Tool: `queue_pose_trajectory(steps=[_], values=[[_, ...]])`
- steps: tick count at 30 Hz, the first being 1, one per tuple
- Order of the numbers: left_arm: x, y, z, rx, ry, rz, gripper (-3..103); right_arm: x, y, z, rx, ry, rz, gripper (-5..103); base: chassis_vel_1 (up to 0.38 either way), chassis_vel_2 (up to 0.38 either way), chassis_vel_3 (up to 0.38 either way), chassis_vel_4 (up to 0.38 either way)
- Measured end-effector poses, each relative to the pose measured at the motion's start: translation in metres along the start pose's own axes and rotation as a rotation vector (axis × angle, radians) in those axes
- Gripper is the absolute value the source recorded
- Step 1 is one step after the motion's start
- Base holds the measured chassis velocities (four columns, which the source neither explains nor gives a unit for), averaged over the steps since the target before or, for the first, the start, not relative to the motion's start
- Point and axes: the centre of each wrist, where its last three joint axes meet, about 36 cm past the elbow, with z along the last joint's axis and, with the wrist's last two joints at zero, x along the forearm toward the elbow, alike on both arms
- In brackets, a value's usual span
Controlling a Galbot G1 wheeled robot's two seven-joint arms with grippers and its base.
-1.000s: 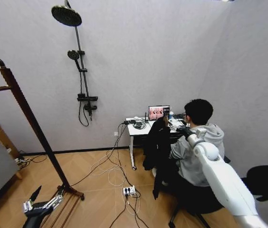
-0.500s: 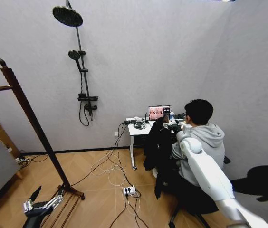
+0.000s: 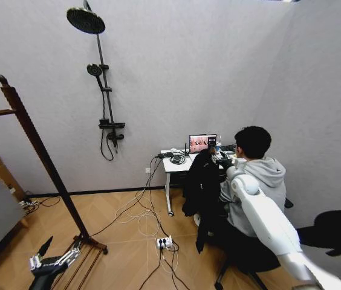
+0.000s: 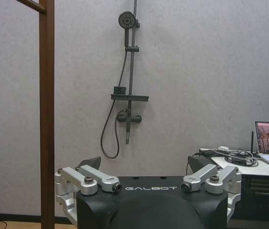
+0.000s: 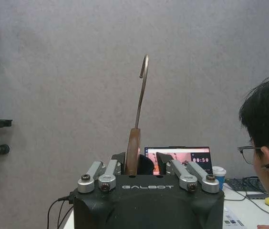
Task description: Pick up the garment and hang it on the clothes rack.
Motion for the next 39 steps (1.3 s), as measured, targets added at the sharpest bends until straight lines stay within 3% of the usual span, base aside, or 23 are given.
queue_pose_trajectory(steps=[7, 17, 28, 30, 39], values=[[0.000, 0.000, 0.000, 0.000, 0.000, 0.000, 100, 0.005, -0.005, -0.001, 0.013, -0.004, -0.011, 10, 0.000, 0.000, 0.000, 0.000], [0.000, 0.000, 0.000, 0.000, 0.000, 0.000, 100, 0.018, -0.006, -0.002, 0.022, -0.016, -0.025, 9, 0.000, 0.000, 0.000, 0.000], [0.000, 0.000, 0.000, 0.000, 0.000, 0.000, 100, 0.073, 0.041, -0.033, -0.002, -0.077, -0.166, 9, 0.010, 0.009, 0.006, 0.008], [0.000, 0.000, 0.000, 0.000, 0.000, 0.000, 100, 0.097, 0.065, -0.048, -0.031, -0.094, -0.263, 9, 0.053, 0.038, 0.050, 0.053], [0.000, 0.000, 0.000, 0.000, 0.000, 0.000, 100, 0.108, 0.076, -0.052, -0.033, -0.106, -0.359, 9, 0.081, 0.075, 0.080, 0.073]])
